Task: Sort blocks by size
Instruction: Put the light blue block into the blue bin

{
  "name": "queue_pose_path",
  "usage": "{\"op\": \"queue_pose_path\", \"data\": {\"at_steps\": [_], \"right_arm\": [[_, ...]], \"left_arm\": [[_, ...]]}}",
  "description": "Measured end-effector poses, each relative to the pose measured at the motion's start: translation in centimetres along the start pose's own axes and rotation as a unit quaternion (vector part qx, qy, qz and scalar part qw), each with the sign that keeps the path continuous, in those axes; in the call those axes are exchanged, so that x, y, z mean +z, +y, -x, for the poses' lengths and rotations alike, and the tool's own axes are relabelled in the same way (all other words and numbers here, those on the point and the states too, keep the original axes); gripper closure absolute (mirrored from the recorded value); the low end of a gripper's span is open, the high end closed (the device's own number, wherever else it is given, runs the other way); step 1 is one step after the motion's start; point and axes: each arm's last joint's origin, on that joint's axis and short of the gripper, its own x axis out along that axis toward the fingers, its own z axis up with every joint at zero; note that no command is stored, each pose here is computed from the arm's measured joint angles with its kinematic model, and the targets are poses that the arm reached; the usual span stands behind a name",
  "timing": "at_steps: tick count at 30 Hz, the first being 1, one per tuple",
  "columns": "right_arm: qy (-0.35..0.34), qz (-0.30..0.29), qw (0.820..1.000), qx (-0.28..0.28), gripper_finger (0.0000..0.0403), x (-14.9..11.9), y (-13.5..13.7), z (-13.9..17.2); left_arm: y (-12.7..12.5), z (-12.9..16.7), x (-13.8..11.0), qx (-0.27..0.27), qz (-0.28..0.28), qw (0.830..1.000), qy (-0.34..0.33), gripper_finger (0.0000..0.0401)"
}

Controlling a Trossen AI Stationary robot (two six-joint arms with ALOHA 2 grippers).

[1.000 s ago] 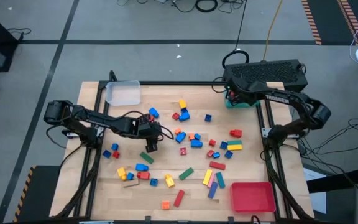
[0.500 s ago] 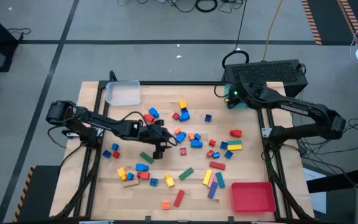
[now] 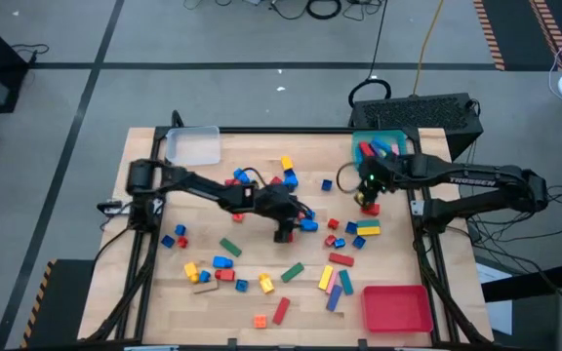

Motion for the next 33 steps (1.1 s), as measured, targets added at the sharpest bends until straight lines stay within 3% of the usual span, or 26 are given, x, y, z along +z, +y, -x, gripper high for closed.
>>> {"op": "queue_pose_path", "data": {"at_steps": [6,15,20,26,33], "right_arm": [[0.084,0.053,0.995,-0.015,0.0165,-2.9,1.4,0.9],[0.133,0.079,0.987,0.042,0.0165,-6.0,4.9,0.7],[0.167,0.11,0.98,0.02,0.0174,-7.9,6.4,-0.8],[0.176,0.174,0.968,0.037,0.02,-9.0,8.6,-2.7],[0.167,0.253,0.953,-0.013,0.021,-9.2,9.8,-5.0]], "left_arm": [[0.5,-2.0,1.6,0.001,-0.031,0.999,-0.018,0.0163],[1.2,-2.5,3.8,-0.017,-0.034,0.998,-0.052,0.0163],[1.1,-2.6,3.2,-0.024,-0.026,0.999,-0.017,0.0164],[1.0,-2.6,2.7,-0.028,-0.02,0.999,0.003,0.0164],[1.0,-2.6,2.6,-0.028,-0.019,0.999,0.008,0.0164]]}}
